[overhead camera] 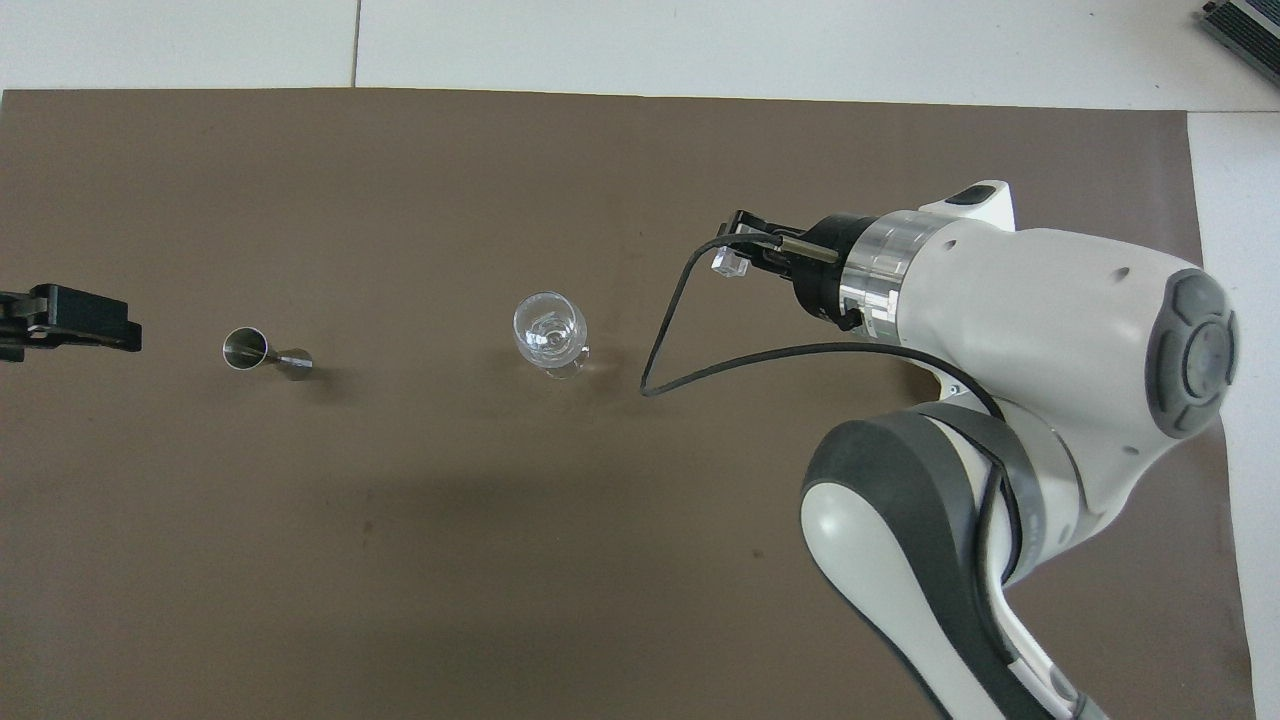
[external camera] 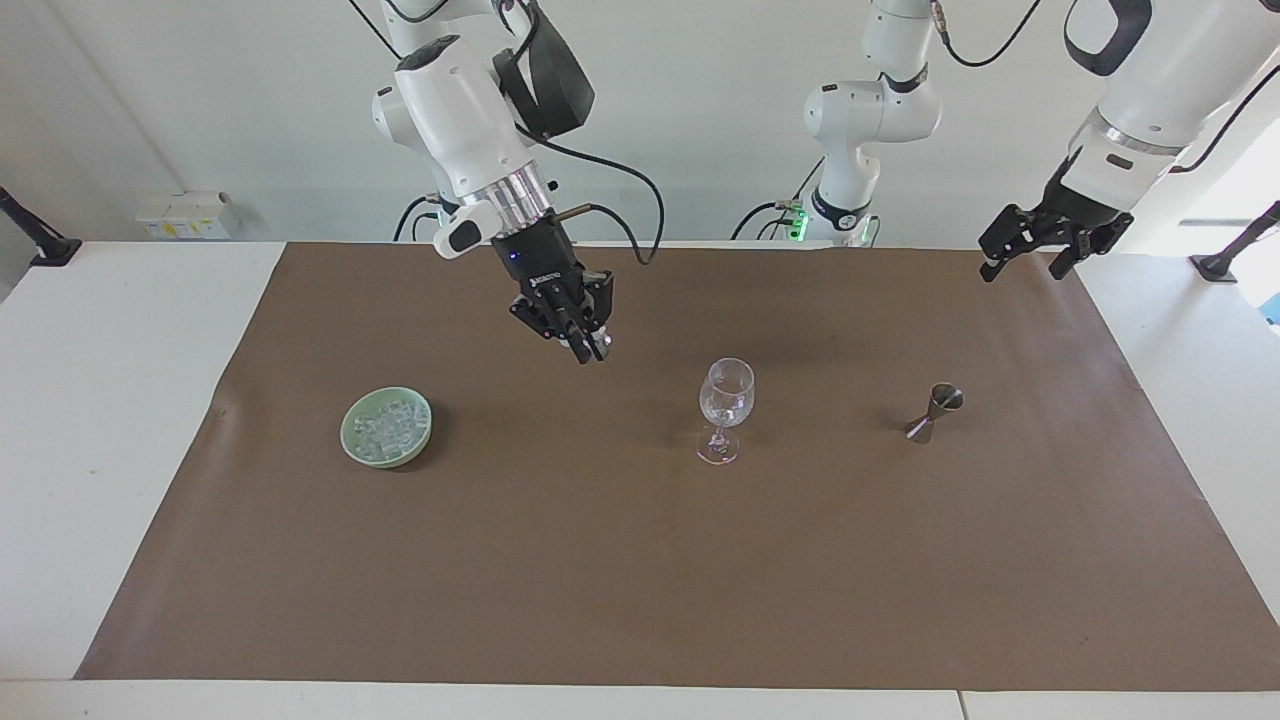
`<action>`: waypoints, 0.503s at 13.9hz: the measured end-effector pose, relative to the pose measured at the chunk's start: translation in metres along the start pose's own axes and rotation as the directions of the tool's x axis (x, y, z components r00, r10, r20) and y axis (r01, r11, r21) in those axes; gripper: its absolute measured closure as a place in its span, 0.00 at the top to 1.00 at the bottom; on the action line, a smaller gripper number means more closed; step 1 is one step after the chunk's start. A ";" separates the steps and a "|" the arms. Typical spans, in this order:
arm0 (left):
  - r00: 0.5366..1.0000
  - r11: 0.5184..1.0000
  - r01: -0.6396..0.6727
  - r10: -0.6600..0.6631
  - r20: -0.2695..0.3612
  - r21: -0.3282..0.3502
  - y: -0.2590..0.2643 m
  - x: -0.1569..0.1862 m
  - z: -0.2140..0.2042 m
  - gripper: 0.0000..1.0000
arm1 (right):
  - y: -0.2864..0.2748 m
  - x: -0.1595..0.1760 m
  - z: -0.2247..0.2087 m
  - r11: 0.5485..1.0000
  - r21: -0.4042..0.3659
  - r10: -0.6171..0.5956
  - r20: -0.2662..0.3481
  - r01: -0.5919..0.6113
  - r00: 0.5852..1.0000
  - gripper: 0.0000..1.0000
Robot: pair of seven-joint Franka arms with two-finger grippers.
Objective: Pour wine and add ice with both arms
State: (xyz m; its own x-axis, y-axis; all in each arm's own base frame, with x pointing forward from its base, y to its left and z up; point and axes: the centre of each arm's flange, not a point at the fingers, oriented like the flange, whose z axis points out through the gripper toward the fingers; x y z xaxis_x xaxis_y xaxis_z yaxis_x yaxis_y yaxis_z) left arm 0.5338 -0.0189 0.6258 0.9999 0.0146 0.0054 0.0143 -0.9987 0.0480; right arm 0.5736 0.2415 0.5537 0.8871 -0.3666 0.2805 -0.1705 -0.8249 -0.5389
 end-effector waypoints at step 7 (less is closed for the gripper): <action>1.000 1.000 -0.018 0.018 -0.009 0.002 0.011 -0.011 -0.013 1.00 | -0.043 -0.007 0.054 0.993 0.073 0.092 -0.033 -0.089 0.995 0.22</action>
State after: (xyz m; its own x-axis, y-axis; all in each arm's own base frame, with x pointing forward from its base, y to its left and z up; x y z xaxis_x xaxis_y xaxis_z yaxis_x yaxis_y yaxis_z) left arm 0.5230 -0.0292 0.6388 0.9999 -0.0034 0.0150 -0.0041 -0.9989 0.0457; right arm 0.5981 0.3026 0.5320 0.8532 -0.4547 0.2556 -0.2172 -0.7553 -0.6184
